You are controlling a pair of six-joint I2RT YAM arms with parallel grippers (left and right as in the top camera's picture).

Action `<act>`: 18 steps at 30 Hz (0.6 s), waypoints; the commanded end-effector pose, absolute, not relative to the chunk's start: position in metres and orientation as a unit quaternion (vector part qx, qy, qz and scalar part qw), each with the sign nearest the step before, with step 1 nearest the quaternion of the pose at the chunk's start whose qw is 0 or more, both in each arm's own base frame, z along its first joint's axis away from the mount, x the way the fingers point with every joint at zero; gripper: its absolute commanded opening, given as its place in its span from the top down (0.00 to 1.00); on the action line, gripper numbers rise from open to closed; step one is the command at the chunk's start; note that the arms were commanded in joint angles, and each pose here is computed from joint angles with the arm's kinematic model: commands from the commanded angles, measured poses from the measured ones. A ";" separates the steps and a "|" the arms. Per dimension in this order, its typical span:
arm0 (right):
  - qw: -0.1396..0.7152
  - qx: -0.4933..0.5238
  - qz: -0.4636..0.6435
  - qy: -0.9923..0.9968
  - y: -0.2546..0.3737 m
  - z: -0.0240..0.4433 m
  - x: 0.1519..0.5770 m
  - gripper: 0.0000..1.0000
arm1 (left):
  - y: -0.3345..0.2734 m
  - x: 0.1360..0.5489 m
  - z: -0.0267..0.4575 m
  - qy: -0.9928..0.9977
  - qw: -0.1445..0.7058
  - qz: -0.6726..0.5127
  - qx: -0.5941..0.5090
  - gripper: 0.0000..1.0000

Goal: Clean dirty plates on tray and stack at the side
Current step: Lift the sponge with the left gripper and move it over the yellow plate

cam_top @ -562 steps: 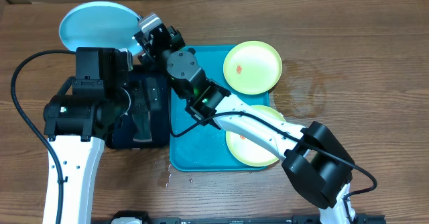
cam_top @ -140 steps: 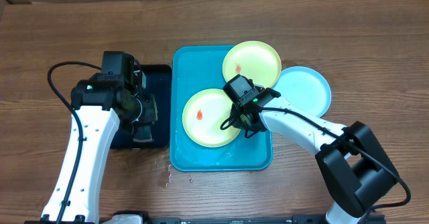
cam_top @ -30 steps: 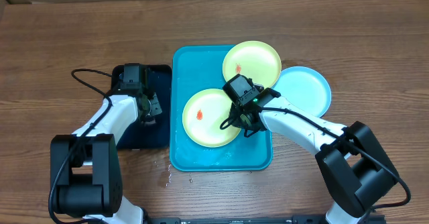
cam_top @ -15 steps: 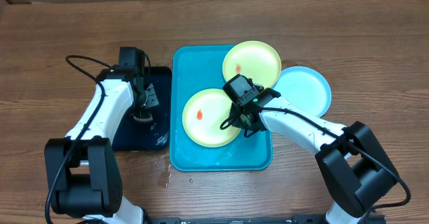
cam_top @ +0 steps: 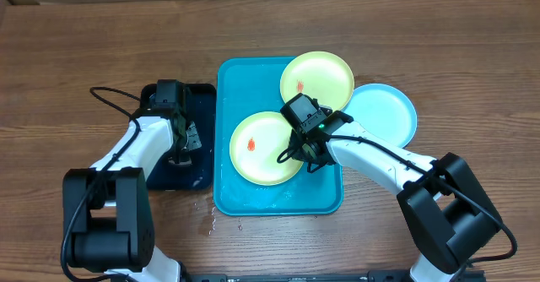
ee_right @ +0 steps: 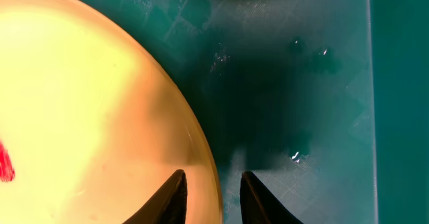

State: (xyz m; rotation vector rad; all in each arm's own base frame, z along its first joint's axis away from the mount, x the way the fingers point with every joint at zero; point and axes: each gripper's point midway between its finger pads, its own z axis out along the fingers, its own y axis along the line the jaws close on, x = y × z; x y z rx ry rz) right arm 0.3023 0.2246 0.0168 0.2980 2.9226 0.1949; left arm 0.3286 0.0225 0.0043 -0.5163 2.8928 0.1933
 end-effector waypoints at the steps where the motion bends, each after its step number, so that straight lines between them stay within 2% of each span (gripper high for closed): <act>1: 0.106 0.101 0.061 0.987 0.223 0.018 0.302 0.71 | 0.019 0.321 -0.004 0.981 0.074 0.055 -0.168 0.94; 4: 0.106 0.101 0.061 0.987 0.223 0.018 0.302 0.67 | 0.019 0.328 0.009 0.982 0.072 0.053 -0.169 0.96; 10: 0.106 0.101 0.062 0.987 0.223 0.018 0.302 0.69 | 0.021 0.355 0.062 0.981 0.082 0.048 -0.169 0.96; 13: 0.106 0.101 0.062 0.987 0.223 0.018 0.302 0.87 | 0.015 0.368 0.092 0.983 0.093 0.031 -0.155 0.96; 15: 0.106 0.101 0.062 0.987 0.223 0.018 0.302 0.92 | 0.013 0.374 0.106 0.984 0.100 0.023 -0.148 0.96; 18: 0.107 0.101 0.065 0.987 0.224 0.018 0.303 0.93 | 0.010 0.378 0.119 0.984 0.107 0.021 -0.142 0.96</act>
